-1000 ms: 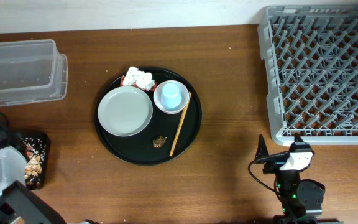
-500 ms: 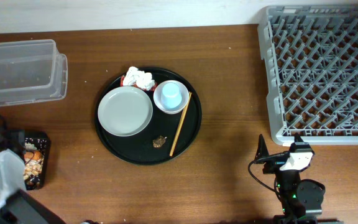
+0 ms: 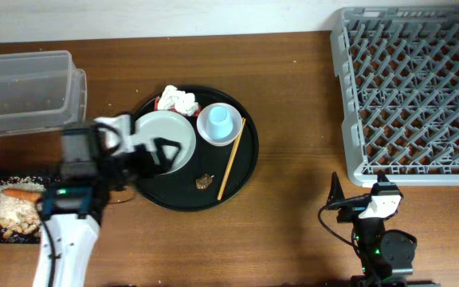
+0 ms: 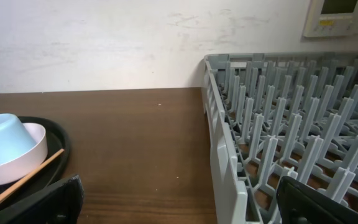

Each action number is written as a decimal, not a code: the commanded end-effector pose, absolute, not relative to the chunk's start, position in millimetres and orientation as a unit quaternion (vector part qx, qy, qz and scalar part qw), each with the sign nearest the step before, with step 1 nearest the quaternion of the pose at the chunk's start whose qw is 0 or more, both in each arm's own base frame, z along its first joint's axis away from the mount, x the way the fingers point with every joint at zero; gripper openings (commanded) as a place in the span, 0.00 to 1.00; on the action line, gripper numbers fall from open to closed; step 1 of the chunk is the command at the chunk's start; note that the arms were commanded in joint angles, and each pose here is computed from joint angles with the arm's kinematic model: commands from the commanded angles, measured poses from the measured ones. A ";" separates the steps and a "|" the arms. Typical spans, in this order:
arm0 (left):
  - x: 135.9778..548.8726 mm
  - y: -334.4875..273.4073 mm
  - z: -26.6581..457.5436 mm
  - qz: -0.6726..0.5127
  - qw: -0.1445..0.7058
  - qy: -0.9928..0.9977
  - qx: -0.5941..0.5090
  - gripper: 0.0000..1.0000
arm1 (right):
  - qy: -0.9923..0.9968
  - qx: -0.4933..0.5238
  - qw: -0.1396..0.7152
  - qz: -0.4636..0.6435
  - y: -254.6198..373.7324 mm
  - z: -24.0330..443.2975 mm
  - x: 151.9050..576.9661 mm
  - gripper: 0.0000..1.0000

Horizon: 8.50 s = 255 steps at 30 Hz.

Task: Sort waste into correct bins and load items into the dishwasher rack
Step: 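Move the left gripper over the brown food scrap on the tray, then close the left gripper on the brown food scrap, then carry the scrap left and release it into the black bin, then move the left gripper up toward the white tissue on the tray, then grasp the crumpled white tissue with the left gripper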

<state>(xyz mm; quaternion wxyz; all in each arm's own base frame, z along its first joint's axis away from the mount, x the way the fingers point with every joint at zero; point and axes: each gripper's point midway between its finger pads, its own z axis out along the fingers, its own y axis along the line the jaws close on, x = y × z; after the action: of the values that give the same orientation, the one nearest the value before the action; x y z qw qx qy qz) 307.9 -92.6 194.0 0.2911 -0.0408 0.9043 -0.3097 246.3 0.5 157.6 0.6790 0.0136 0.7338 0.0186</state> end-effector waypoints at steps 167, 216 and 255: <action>344.2 40.1 172.8 -0.227 0.234 0.903 -0.280 0.99 | 0.735 0.017 0.678 0.011 -2.8 155.3 246.2 0.98; 452.0 -71.1 201.6 -0.015 0.118 0.993 0.005 0.99 | 0.735 0.017 0.678 0.011 -2.8 155.3 246.2 0.98; 531.4 -116.4 26.7 -0.046 0.089 0.995 0.004 0.47 | 0.735 0.017 0.678 0.011 -2.8 155.3 246.2 0.98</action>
<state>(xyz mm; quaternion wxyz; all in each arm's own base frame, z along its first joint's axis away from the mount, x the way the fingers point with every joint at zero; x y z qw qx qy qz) 531.5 -113.2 41.5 0.0998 0.0026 0.9939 -0.0461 246.3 0.5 157.6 0.6790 0.0137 0.7337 0.0187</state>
